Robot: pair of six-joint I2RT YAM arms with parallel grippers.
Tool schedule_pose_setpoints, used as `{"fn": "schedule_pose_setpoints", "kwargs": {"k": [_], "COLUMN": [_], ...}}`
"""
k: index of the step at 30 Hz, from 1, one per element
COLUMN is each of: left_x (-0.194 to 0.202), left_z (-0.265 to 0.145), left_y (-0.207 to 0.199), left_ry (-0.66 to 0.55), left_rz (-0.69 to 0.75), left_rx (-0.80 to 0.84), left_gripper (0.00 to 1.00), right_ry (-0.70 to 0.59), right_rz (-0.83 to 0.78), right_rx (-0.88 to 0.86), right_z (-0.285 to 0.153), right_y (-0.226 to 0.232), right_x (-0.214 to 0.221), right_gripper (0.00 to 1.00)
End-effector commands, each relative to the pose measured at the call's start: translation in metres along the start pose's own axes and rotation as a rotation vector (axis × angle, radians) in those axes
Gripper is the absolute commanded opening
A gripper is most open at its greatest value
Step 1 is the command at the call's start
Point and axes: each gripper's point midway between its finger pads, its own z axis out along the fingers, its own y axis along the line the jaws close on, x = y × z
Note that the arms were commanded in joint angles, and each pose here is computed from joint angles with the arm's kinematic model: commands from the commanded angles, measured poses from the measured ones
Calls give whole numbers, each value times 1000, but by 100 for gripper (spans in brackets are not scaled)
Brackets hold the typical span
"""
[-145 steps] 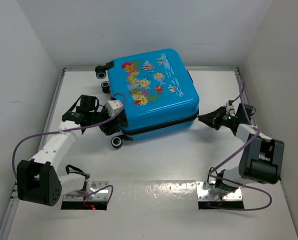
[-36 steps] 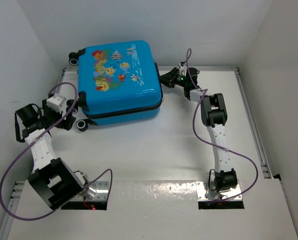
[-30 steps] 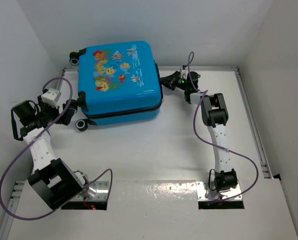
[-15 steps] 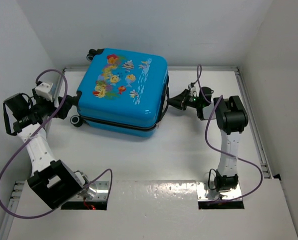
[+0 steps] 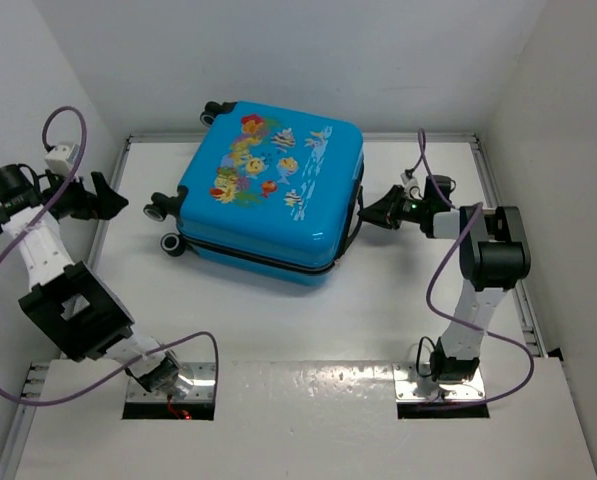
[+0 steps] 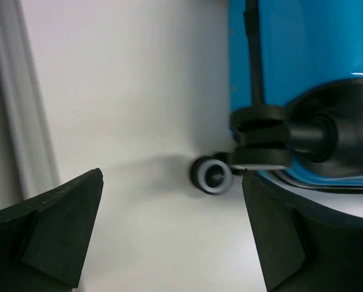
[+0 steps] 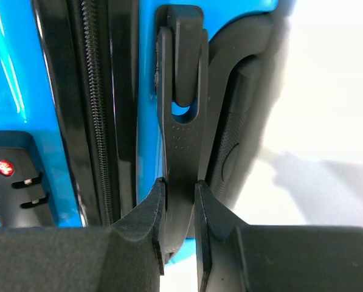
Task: Pack the luggage
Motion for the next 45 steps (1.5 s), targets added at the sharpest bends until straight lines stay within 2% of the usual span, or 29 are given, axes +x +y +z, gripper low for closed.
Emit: {"fn": "schedule_pose_setpoints", "kwargs": {"k": [1, 2, 3, 6, 8, 11, 14, 17, 22, 27, 34, 39, 40, 41, 42, 43, 44, 45], "left_x": [-22, -36, -35, -39, -35, -10, 12, 19, 7, -28, -26, -25, -24, -24, -24, -21, -20, -16], "left_z": [-6, -17, -19, -27, -26, -19, -7, 9, 33, 48, 89, 108, 113, 113, 113, 116, 115, 115], "left_y": [-47, -30, -31, -54, -72, -82, -91, -95, -82, -72, -68, -65, -63, -63, -61, -61, -60, -59], "left_ry": [-89, -138, -141, -151, -148, -95, -41, -11, -55, -166, -150, -128, -121, -121, -126, -140, -152, -150], "left_rz": [-307, -317, -392, -509, -656, -931, -1127, -1228, -1232, -1203, -1234, -1308, -1309, -1309, -1310, -1323, -1335, -1353], "left_rx": [-1, -184, -233, -188, -129, -146, -130, -90, -109, -107, -124, -90, -80, -80, -90, -84, -94, -107], "left_gripper": [100, 100, 100, 100, 100, 100, 100, 100, 100, 100, 100, 100, 100, 96, 86, 60, 46, 37], "right_ry": [-10, 2, 32, 69, 92, 120, 108, 93, 73, 61, 69, 90, 85, 94, 88, 87, 94, 85], "right_rz": [-303, -301, -292, -310, -309, -317, -325, -373, -417, -450, -465, -492, -505, -502, -527, -531, -514, -544], "right_rx": [-61, -51, -45, -31, -25, -37, -40, -36, -16, -18, -33, -71, -69, -72, -76, -75, -60, -61], "right_z": [-25, -29, -26, -24, -22, -13, -5, 6, 20, 27, 34, 32, 28, 26, 22, 17, 12, 7], "right_y": [41, 45, 45, 46, 46, 53, 59, 65, 70, 75, 81, 93, 94, 93, 96, 97, 89, 91], "right_x": [-11, -7, 5, 32, 53, 77, 77, 65, 40, 25, 17, 20, 21, 25, 25, 28, 32, 31], "right_gripper": [0, 0, 0, 0, 0, 0, 0, 0, 0, 0, 0, 0, 2, 5, 7, 10, 13, 19]}}
